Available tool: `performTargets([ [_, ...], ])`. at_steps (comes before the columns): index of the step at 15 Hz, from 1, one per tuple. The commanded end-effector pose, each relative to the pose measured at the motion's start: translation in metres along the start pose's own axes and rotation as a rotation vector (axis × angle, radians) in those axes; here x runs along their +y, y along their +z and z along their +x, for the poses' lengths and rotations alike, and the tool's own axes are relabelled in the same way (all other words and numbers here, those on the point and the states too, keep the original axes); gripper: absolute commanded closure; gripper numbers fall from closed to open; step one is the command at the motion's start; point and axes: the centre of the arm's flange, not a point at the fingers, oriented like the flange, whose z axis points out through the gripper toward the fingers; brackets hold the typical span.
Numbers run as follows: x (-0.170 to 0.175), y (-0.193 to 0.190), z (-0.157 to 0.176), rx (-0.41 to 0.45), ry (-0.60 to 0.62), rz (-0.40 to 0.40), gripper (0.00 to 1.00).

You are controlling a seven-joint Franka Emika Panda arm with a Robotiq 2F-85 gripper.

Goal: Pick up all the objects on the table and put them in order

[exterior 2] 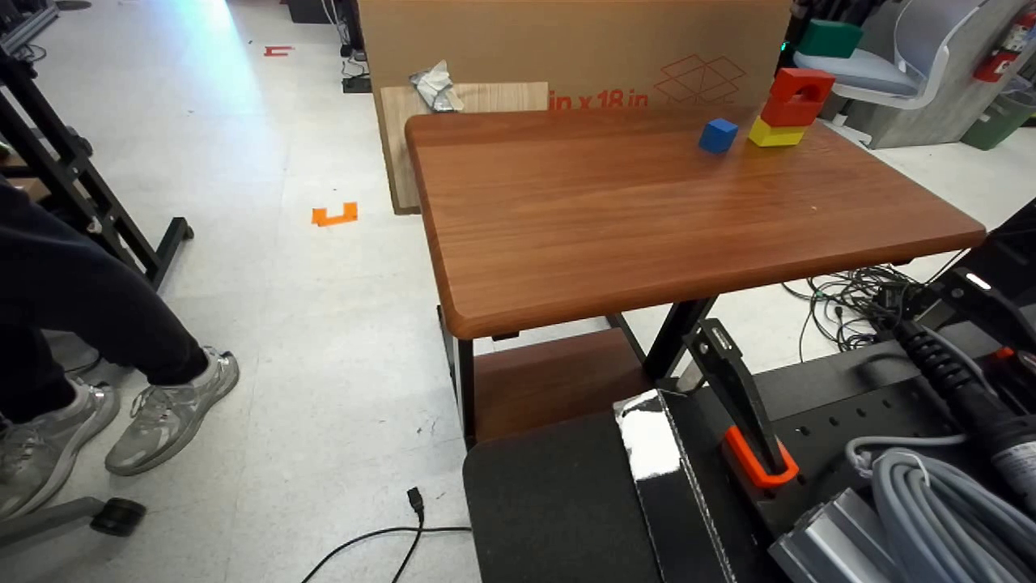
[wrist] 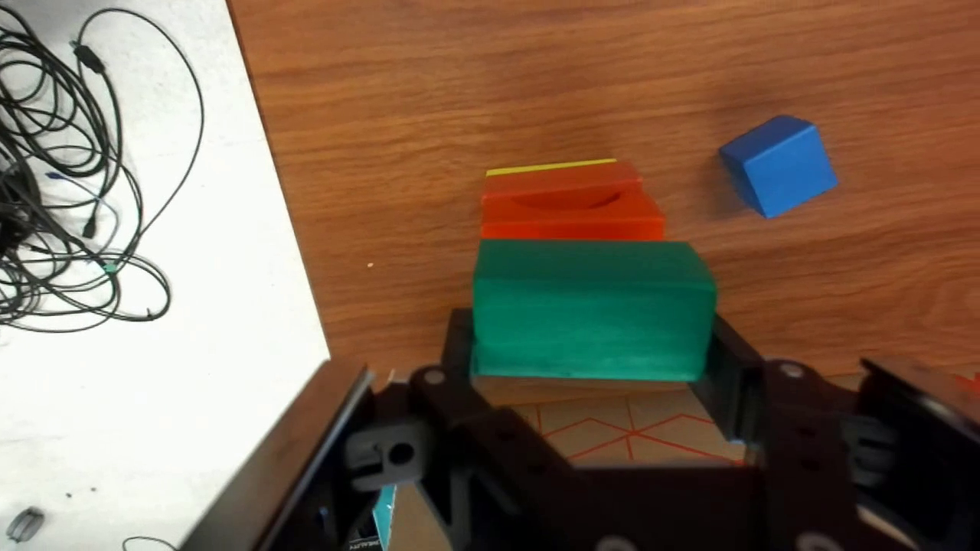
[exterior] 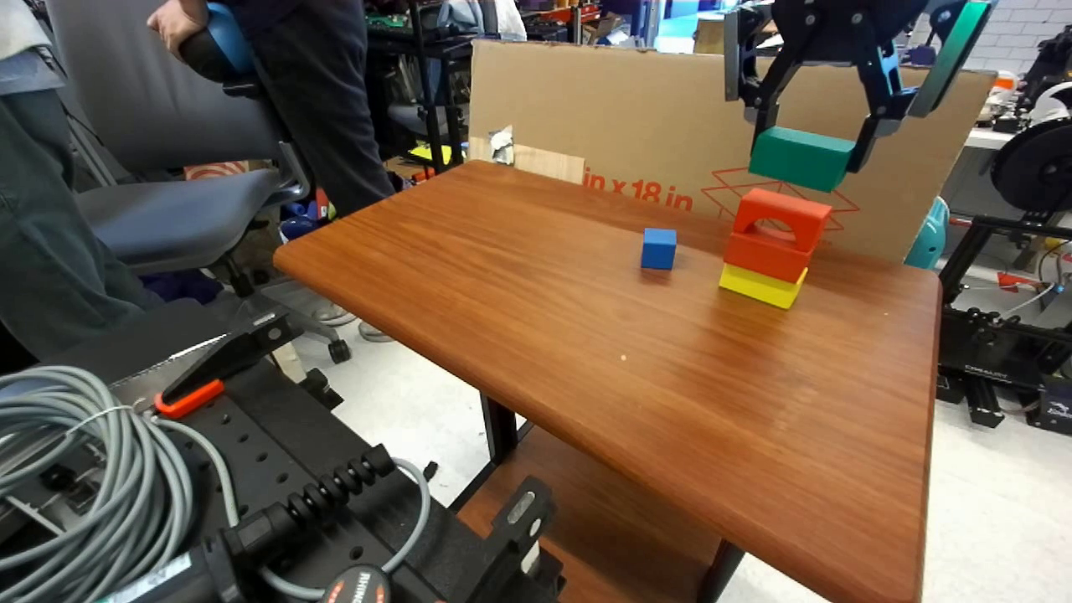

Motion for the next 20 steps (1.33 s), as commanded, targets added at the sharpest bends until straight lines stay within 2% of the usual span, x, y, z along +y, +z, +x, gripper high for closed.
performTargets([
  [1, -0.0022, 0.0087, 0.0106, -0.018, -0.036, 0.002, 0.57],
  [20, 0.0028, 0.0172, 0.0172, -0.059, -0.018, -0.002, 0.57],
])
